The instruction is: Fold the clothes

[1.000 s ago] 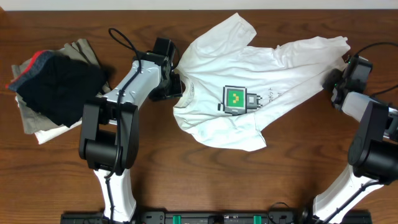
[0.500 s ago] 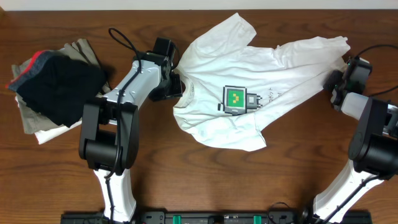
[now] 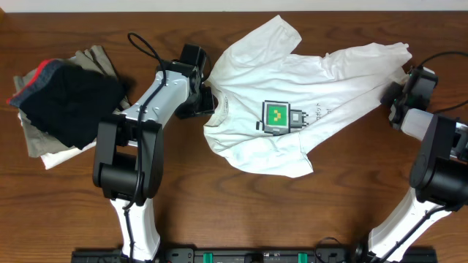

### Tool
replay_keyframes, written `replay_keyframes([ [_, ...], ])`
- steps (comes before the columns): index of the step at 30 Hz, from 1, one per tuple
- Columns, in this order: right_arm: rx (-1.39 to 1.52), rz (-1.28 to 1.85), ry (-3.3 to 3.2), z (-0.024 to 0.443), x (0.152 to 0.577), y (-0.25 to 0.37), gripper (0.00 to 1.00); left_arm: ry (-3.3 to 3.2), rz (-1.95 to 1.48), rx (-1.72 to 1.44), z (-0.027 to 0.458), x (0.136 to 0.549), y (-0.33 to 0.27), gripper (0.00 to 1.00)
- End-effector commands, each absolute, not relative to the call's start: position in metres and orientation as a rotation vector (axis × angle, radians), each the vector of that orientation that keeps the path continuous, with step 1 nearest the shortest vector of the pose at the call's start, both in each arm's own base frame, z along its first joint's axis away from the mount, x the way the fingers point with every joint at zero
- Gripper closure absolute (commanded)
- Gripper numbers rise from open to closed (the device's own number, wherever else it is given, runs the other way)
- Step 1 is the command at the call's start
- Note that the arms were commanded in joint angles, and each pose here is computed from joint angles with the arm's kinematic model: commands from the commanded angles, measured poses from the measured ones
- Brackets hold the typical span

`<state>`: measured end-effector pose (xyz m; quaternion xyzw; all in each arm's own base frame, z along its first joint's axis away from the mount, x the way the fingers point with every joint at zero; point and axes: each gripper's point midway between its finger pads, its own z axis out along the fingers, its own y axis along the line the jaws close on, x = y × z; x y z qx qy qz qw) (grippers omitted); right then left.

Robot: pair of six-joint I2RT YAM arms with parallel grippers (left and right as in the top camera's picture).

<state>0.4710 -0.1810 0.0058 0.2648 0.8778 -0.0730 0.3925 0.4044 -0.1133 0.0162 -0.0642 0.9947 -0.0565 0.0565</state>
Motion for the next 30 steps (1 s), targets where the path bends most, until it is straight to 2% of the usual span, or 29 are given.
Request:
replay_keyframes([
  [1, 0.686, -0.198, 2.222, 0.006, 0.472, -0.187, 0.99, 2.99, -0.186, -0.177, 0.027, 0.409, -0.115, 0.45],
  [9, 0.679, -0.201, 2.234, 0.028, 0.465, -0.184, 0.99, 2.986, -0.187, -0.176, 0.027, 0.41, -0.115, 0.45],
  [19, 0.719, -0.253, 2.323, 0.107, 0.404, -0.171, 0.99, 2.98, -0.19, -0.176, 0.027, 0.411, -0.116, 0.45],
  [23, 0.691, -0.292, 2.306, 0.12, 0.401, -0.175, 0.98, 2.98, -0.19, -0.175, 0.027, 0.411, -0.116, 0.45],
  [26, 0.709, -0.298, 2.321, 0.106, 0.402, -0.182, 0.76, 2.98, -0.19, -0.175, 0.027, 0.411, -0.116, 0.45],
  [27, 0.713, -0.3, 2.323, 0.1, 0.404, -0.185, 0.71, 2.98, -0.19, -0.175, 0.027, 0.411, -0.116, 0.45],
  [30, 0.661, -0.25, 2.334, 0.076, 0.419, -0.19, 0.69, 2.979, -0.19, -0.175, 0.027, 0.411, -0.116, 0.45],
])
